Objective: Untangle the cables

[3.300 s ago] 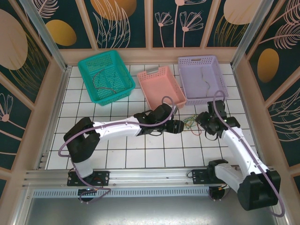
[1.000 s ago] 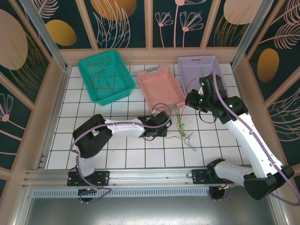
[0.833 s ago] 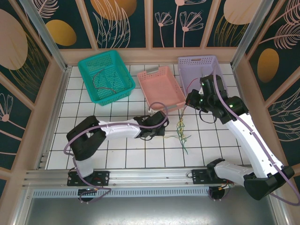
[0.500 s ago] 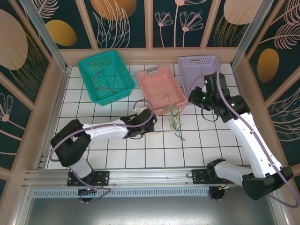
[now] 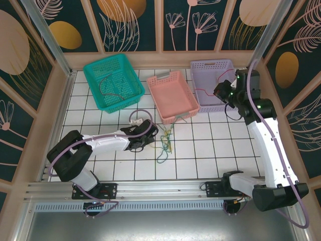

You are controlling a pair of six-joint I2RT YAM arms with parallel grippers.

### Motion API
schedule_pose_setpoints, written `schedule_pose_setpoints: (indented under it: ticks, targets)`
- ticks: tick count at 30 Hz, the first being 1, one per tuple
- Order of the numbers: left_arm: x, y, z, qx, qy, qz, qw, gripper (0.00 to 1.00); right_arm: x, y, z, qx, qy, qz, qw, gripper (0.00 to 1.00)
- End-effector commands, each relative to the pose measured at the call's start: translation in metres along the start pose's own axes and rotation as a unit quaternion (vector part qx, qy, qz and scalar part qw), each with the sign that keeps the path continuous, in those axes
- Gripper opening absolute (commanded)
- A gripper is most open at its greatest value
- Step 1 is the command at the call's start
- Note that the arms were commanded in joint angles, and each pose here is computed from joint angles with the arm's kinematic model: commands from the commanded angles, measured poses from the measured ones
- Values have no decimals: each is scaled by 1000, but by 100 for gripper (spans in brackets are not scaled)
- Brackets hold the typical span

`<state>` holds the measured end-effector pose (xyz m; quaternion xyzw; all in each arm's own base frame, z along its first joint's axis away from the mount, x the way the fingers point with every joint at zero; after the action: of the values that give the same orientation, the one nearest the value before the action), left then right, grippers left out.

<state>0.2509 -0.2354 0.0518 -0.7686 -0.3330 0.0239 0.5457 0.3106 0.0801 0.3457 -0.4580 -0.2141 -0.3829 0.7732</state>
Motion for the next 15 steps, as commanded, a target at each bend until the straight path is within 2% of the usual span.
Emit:
schedule_pose_setpoints:
  ticks: [1,5,6,7,8,10,13,15]
  targets:
    - [12,-9,-3,-5,-21,-24,999,0,13,-11,16,41,-2,-25,999,0]
    - [19,-14,-4,-4,-24,-39,999,0,0,-5,21,77,-15,-10,997,0]
    - [21,-17,-4,-4,-23,-43,999,6,-4,-4,23,89,-17,-7,996,0]
    - [25,-22,-5,-4,-22,-51,998,24,-9,-4,25,99,-19,-3,995,0]
    - [31,-30,-10,-10,-23,-61,998,38,-13,-5,29,112,-25,-2,993,0]
    - [43,-48,-23,-30,-35,-75,996,57,-20,-6,38,133,-42,-2,990,0]
    - [63,-87,-53,-85,-68,-94,990,70,-31,-9,55,172,-73,-11,982,0]
    - [80,-121,-84,-147,-98,-103,979,75,-39,-12,69,205,-99,-33,973,0]
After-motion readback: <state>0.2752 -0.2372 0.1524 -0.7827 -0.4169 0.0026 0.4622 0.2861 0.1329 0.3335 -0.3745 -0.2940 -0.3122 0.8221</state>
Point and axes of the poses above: each hand's point on the last joint's axis, 136 mm out from that joint toward the fingers, its own y axis out along the fingers, its own z axis along the line the jaws close on, x = y × z, the point moved 2 cm from there along -y, back along the fingers, and after that the axes turned 11 degrees about -y, right-handed, at the moved point
